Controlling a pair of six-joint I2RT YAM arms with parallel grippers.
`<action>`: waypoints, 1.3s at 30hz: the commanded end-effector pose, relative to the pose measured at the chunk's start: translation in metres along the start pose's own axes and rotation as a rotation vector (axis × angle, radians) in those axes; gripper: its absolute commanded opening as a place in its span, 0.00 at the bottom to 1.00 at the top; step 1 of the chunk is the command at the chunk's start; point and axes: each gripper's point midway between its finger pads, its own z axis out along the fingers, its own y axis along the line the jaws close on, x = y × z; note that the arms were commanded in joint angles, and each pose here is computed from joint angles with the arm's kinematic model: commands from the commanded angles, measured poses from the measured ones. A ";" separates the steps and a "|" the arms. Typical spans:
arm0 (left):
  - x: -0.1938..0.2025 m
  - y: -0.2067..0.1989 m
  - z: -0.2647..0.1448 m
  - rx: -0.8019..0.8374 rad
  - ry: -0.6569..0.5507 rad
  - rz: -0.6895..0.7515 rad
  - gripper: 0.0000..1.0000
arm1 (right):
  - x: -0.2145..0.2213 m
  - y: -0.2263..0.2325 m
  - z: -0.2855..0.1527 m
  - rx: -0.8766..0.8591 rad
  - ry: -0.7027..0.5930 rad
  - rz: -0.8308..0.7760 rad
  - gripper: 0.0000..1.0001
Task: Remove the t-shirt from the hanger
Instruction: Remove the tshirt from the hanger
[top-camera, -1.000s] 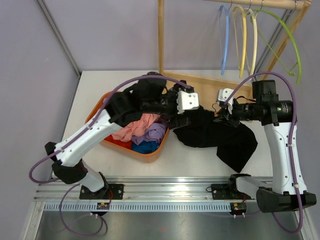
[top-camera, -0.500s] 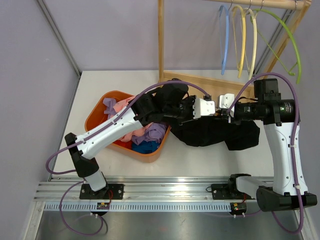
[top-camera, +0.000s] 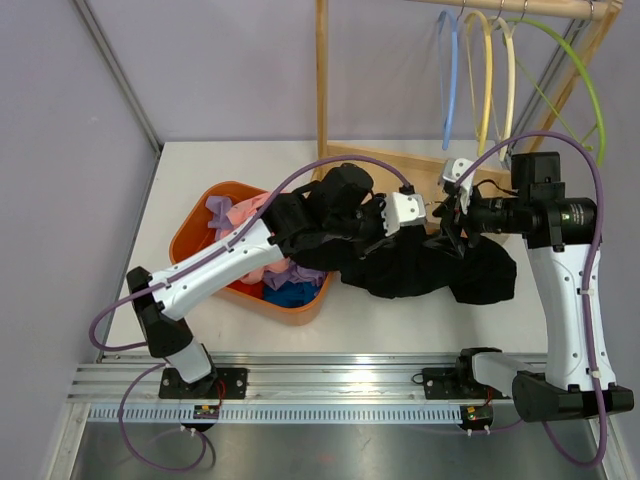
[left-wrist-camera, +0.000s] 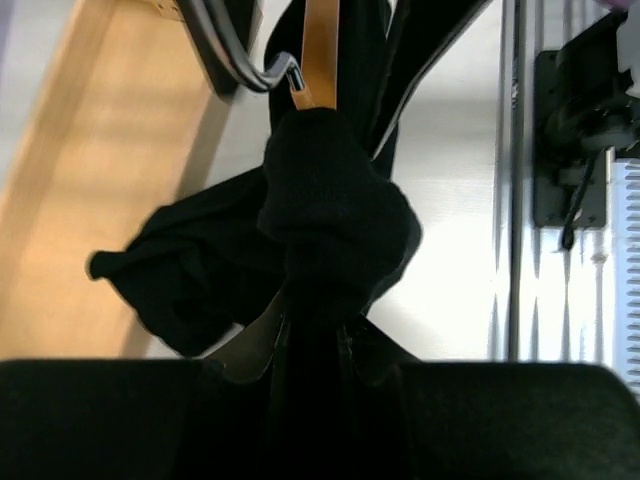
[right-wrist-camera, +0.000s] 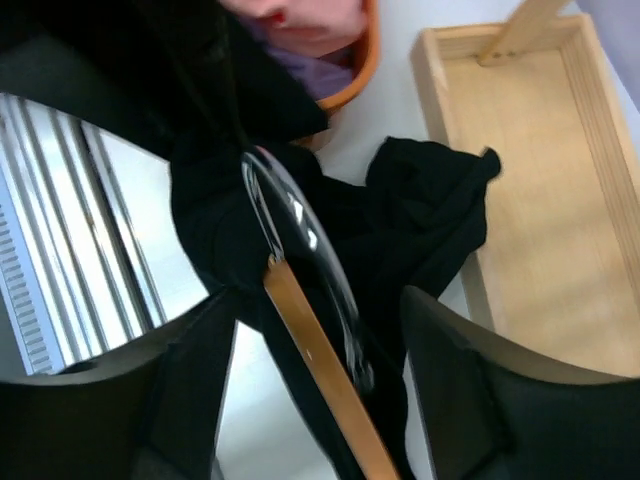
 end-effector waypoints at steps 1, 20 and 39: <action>-0.021 0.019 -0.023 -0.065 -0.133 -0.244 0.00 | -0.034 -0.037 -0.013 0.206 -0.073 0.257 0.74; -0.052 0.042 -0.049 -0.073 -0.372 -0.734 0.00 | 0.036 -0.097 -0.033 0.740 -0.085 1.049 0.90; -0.053 0.041 -0.067 -0.072 -0.422 -0.773 0.00 | 0.010 -0.141 -0.028 0.783 -0.331 1.087 0.30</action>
